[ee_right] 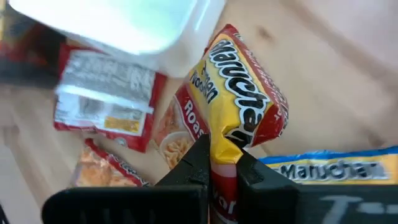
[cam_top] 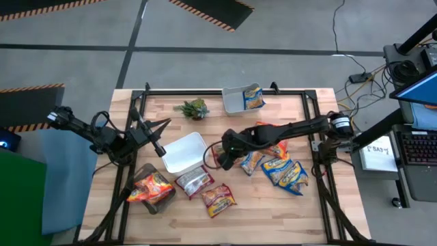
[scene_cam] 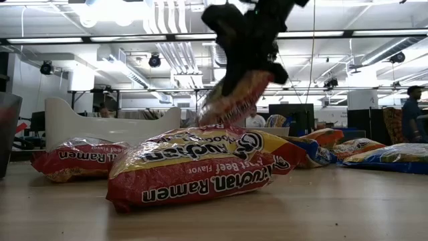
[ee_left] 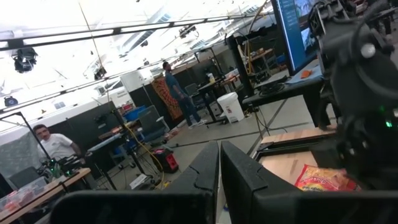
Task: Sort Maruchan noodles
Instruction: Put the red noodle pack into the white bin
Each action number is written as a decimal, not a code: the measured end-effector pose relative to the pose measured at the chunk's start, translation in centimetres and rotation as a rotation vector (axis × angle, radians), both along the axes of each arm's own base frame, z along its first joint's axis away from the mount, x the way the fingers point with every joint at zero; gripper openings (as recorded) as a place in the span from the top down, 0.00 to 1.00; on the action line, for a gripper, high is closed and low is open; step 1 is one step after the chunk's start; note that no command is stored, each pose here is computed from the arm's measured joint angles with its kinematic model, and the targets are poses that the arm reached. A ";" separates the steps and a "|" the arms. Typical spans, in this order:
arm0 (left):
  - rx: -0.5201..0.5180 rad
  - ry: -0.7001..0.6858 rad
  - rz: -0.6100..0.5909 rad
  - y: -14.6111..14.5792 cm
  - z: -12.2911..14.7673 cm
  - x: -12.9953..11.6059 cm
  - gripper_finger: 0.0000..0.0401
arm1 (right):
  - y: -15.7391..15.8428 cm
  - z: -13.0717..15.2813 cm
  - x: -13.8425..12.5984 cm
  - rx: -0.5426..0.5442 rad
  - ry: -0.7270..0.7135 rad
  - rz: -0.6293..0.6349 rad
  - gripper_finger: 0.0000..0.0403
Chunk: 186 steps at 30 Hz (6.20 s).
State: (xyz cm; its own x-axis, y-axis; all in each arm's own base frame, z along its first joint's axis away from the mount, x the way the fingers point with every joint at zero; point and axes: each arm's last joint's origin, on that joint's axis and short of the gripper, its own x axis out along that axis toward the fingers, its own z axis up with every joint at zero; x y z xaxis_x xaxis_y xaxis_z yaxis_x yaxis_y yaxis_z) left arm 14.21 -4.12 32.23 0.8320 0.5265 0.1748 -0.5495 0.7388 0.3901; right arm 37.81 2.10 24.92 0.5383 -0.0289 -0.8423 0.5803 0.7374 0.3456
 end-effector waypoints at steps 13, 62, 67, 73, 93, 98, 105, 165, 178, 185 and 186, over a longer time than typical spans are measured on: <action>-0.010 -0.016 -0.001 0.0 0.1 0.0 1.00 | -1.4 7.7 0.7 -0.193 -0.098 0.035 0.98; -0.004 -0.003 0.002 0.1 0.1 -0.2 1.00 | -7.0 2.0 11.3 -0.150 0.076 0.333 0.68; -0.004 -0.003 0.002 0.1 0.1 -0.2 1.00 | -6.8 2.4 11.1 -0.081 0.055 0.388 0.63; -0.005 -0.003 0.002 0.1 0.1 -0.2 1.00 | -6.6 2.5 11.1 -0.041 0.046 0.400 0.69; 0.000 0.007 0.002 0.1 0.0 -0.2 1.00 | -5.1 6.1 8.4 -0.094 0.095 0.399 0.54; 0.000 0.007 0.002 0.1 0.0 -0.2 1.00 | -1.5 5.4 8.8 -0.128 0.089 0.536 0.62; 0.000 0.010 0.001 0.0 -0.1 -0.1 1.00 | 3.3 1.3 10.2 -0.155 0.018 0.646 0.78; -0.081 0.031 -0.021 -0.5 -1.2 0.8 1.00 | 11.4 -8.4 12.6 -0.422 -0.267 0.690 0.36; -0.092 0.029 -0.030 -0.6 -1.3 0.9 1.00 | 10.2 -9.5 13.5 -0.375 -0.321 0.726 0.43; -0.091 0.029 -0.030 -0.6 -1.3 0.9 1.00 | 8.8 -11.2 14.3 -0.266 -0.361 0.766 0.44; -0.090 0.030 -0.029 -0.6 -1.3 0.9 1.00 | 8.5 -11.2 14.3 -0.258 -0.361 0.767 0.44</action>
State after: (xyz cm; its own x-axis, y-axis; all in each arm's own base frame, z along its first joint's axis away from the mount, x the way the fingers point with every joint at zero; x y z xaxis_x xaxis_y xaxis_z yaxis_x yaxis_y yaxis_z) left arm 15.09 -4.77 30.96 0.8514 0.5143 0.1024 -0.5162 0.7873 0.3373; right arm 52.11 10.64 13.76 0.7187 0.2838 -0.6348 -0.2184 0.9589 0.1813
